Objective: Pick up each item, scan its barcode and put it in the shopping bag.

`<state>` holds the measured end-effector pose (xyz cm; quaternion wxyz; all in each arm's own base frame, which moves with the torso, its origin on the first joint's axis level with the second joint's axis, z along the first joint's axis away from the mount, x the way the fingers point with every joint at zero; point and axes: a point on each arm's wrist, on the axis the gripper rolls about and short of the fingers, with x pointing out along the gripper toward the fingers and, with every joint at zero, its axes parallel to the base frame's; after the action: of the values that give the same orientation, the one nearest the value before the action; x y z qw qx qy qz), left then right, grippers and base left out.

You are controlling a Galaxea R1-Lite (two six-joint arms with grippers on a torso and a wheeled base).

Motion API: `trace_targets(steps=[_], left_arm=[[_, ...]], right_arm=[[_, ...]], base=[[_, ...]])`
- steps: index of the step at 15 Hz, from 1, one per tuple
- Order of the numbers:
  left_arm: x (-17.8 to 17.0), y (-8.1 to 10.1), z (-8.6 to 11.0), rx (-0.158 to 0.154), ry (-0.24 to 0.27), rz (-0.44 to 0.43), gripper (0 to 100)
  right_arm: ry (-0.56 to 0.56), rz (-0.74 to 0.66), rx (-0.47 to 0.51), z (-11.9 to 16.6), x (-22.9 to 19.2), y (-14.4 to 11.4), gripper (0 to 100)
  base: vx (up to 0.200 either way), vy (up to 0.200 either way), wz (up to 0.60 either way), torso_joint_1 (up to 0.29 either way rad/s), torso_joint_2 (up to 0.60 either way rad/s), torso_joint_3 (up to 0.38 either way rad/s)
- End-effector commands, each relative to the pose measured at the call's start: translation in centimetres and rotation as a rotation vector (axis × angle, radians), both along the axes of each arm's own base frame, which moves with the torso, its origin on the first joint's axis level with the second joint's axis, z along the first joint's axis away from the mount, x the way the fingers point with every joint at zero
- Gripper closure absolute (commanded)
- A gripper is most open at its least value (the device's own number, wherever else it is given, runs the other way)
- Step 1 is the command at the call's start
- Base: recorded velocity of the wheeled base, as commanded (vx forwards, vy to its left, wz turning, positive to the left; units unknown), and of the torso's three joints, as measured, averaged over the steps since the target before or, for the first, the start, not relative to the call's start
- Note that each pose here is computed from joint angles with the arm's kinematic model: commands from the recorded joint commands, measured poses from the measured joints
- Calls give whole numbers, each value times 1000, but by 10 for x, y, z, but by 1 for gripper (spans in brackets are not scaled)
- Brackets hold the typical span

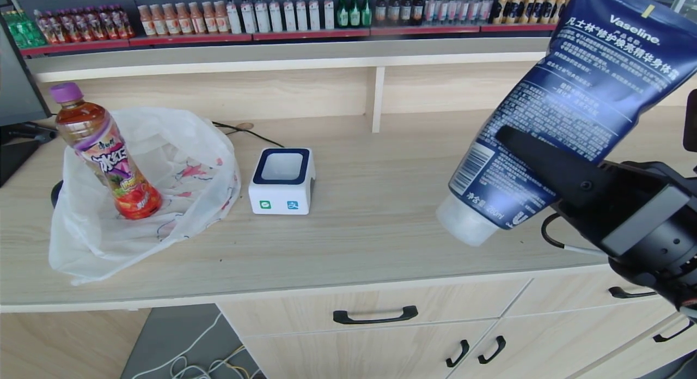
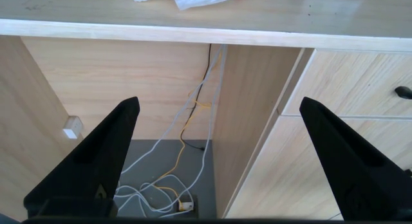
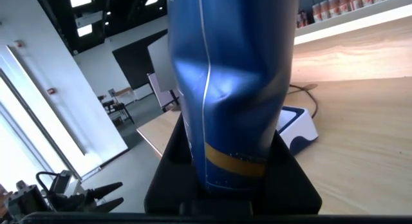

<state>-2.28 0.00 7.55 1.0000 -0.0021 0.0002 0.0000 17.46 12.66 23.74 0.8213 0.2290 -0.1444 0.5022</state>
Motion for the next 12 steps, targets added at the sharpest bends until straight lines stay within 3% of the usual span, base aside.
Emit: trace_targets(steps=[1,12], left_arm=[[0,0,0,0,0,0,0],[0,0,0,0,0,2,0]], right_arm=[[4,2,-3,-1,-1,-1,100],[-16,3,2,2,-3,-1,100]], base=[[0,0,0,0,0,0],[0,0,0,0,0,0]])
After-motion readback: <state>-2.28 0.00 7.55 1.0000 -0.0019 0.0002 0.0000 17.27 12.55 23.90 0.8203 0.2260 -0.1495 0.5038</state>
